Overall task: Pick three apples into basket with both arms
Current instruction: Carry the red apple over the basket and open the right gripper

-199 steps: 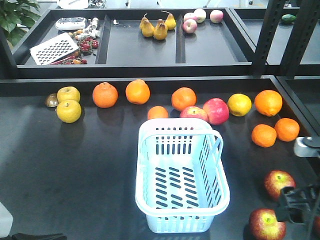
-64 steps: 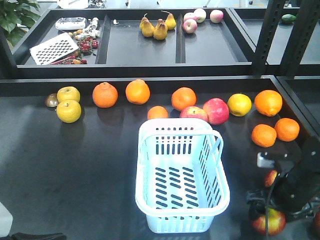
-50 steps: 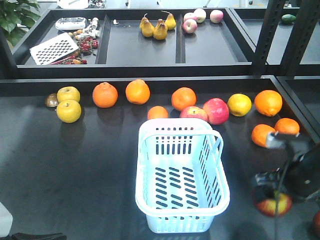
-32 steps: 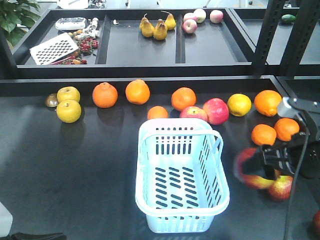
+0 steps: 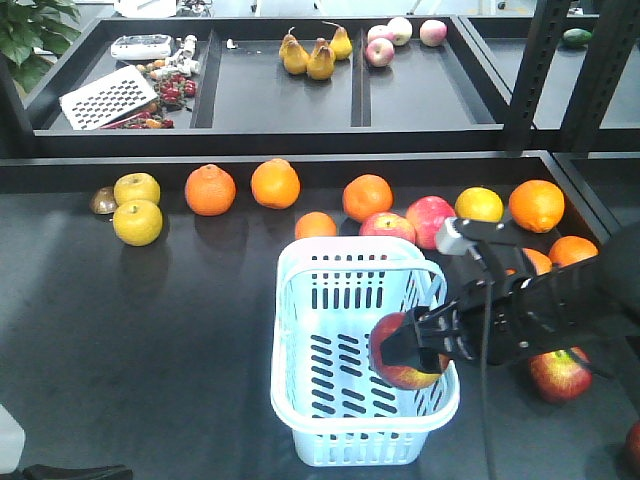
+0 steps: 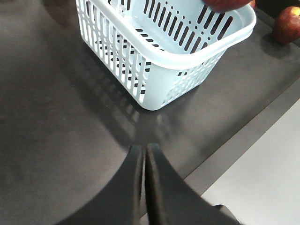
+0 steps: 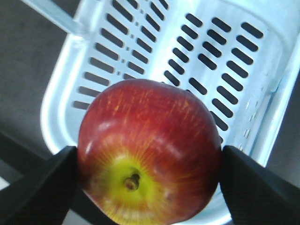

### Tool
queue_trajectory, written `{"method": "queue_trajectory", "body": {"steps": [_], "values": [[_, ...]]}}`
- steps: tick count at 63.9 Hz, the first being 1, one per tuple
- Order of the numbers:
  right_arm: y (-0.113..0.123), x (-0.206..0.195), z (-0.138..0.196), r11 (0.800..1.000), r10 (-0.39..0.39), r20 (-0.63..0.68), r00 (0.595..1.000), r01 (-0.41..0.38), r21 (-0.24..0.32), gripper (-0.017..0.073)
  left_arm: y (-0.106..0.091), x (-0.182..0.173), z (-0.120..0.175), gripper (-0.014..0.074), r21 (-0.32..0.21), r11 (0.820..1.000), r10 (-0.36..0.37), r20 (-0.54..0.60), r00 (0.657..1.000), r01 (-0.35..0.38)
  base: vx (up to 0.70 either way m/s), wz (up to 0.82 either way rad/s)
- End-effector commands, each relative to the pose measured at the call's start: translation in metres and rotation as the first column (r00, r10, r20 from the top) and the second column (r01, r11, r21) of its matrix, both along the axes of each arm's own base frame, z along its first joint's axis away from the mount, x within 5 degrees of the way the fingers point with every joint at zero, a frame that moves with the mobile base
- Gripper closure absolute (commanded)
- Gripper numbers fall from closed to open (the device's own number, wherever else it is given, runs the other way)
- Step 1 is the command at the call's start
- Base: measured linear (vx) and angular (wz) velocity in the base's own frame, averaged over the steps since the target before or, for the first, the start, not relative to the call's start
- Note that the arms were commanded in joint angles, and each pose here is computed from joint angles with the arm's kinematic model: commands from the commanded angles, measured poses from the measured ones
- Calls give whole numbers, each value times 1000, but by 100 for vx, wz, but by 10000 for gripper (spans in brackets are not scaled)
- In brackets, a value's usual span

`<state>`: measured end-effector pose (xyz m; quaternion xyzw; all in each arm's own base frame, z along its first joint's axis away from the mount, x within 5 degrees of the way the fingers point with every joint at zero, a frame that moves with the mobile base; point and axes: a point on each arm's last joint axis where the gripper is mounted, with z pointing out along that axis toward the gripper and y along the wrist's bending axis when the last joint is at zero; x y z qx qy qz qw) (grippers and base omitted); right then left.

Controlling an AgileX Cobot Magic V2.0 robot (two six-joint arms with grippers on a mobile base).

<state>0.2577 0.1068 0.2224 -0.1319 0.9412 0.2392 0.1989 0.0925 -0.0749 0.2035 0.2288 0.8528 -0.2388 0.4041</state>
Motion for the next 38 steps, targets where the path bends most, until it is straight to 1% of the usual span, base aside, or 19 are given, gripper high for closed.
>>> {"method": "queue_trajectory", "body": {"steps": [1,11,20,28,32,38], "values": [[1,9,5,1000,-28,50,998,28,7,550,-1,5,10,601,-37,999,37,39,999,-35,0,0],[2,14,-9,1000,-7,23,1000,7,-22,524,-1,5,10,601,-37,999,37,39,999,-36,0,0],[2,15,-12,999,19,34,999,-18,-38,448,-1,5,10,601,-37,999,37,39,999,-36,0,0],[2,16,-12,999,22,43,999,-20,-45,329,-1,5,10,601,-37,999,37,39,999,-36,0,0],[2,16,-12,999,21,45,999,-19,-45,243,-1,5,10,601,-37,999,38,40,998,-36,0,0],[2,16,-12,999,20,46,999,-18,-45,144,-1,5,10,601,-37,999,38,40,998,-36,0,0]]}}
